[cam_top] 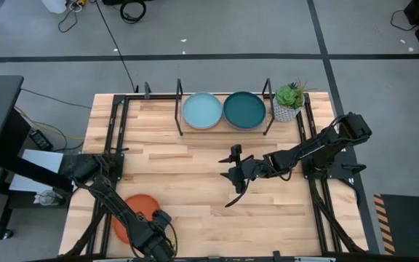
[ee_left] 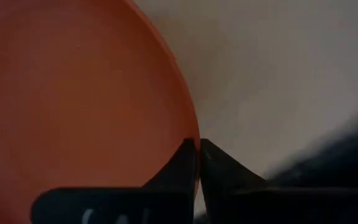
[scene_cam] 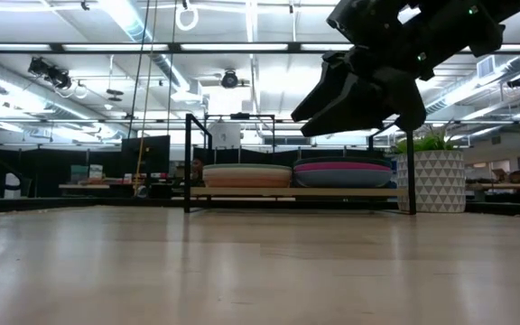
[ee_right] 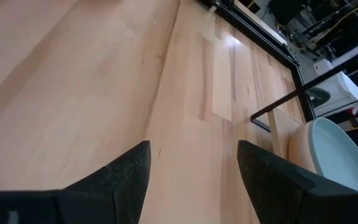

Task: Place and stack plates onto a shelf
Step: Stack the orange plate on top of the dark blue plate on the shelf

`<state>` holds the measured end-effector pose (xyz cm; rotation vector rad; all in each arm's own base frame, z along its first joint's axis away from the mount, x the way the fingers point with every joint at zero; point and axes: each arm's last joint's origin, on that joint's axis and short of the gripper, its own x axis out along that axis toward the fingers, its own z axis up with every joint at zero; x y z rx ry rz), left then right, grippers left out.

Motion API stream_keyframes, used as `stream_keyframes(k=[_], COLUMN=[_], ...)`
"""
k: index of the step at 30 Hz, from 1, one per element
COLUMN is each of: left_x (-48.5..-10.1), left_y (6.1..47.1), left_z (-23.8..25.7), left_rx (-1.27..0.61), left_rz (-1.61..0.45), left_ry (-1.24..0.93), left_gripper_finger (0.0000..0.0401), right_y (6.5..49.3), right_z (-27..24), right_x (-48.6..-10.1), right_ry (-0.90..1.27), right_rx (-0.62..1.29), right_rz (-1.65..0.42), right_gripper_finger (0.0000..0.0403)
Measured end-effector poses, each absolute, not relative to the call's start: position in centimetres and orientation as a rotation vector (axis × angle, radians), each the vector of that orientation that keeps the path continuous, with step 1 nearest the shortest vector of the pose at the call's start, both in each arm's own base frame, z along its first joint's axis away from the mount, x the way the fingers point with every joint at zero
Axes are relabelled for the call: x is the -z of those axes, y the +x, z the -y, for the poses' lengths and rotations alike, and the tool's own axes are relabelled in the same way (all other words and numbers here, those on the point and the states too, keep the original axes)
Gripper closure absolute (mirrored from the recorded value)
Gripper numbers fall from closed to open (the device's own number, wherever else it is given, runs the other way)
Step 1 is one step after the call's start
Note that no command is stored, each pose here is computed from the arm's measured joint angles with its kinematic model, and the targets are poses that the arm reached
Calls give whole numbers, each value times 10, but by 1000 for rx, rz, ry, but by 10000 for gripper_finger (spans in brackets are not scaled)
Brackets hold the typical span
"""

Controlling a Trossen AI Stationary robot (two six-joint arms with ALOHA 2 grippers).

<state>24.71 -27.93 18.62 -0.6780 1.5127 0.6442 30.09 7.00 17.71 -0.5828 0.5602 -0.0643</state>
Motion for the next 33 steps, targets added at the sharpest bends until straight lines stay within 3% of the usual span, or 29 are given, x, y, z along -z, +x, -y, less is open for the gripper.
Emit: stream_keyframes(k=[5,8,15,21,33], left_x=[-222,-239,-244,-244,-247], left_y=[258,265,292,320,362], left_z=[295,294,263,234,190], left_rx=[-314,-208,-111,9,236], left_rz=[-1370,-1275,-1252,-1252,-1162], left_ry=[-438,-239,83,281,521], left_gripper_finger=[387,387,387,388,388], right_y=[298,294,275,256,246], right_z=[-80,-93,-130,-162,-176], right_x=[-176,-176,-184,-197,-199], right_ry=[-613,-680,-855,-898,-943], right_rx=[26,-27,85,-56,-91], right_rz=[-563,-550,-574,-542,-553], right_gripper_finger=[157,157,157,157,175])
